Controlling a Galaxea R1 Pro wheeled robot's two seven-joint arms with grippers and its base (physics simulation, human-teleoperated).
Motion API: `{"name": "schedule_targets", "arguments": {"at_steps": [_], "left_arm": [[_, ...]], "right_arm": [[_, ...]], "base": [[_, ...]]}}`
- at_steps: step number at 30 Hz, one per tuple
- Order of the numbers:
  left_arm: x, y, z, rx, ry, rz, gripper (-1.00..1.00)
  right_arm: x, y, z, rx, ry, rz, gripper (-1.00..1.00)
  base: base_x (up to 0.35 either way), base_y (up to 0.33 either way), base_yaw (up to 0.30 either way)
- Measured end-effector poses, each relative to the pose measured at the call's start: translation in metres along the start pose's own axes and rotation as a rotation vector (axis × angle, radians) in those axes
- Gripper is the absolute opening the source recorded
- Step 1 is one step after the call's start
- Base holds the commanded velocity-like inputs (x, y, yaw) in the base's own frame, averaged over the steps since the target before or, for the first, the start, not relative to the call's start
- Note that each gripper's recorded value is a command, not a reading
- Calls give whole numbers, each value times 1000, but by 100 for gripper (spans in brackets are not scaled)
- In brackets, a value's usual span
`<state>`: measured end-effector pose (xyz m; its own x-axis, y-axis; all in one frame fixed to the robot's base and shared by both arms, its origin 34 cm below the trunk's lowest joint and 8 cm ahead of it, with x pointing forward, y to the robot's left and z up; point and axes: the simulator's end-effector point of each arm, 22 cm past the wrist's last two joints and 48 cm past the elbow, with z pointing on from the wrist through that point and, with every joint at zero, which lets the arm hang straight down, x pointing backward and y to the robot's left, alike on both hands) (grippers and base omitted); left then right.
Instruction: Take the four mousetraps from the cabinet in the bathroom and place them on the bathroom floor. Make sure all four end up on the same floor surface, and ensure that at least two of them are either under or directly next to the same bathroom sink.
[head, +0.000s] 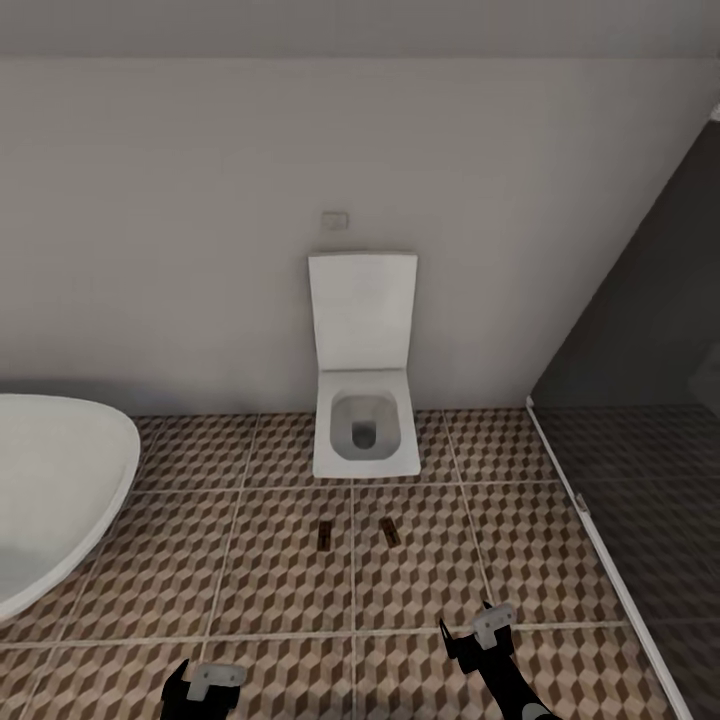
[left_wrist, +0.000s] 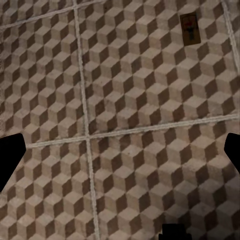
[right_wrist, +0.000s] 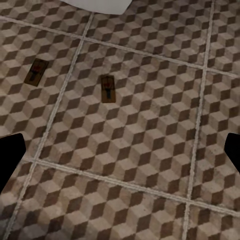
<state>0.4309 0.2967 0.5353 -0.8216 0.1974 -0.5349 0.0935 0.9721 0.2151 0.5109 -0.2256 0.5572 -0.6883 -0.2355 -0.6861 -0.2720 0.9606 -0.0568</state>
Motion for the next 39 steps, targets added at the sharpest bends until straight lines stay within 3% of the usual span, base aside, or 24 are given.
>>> {"name": "schedule_targets", "arguments": {"at_steps": [39], "left_arm": [[-45,14,-44,-11,-59,-8,100]], "right_arm": [[-55,-7,-41,14,-60,-9,100]], "base": [[0,0,0]]}}
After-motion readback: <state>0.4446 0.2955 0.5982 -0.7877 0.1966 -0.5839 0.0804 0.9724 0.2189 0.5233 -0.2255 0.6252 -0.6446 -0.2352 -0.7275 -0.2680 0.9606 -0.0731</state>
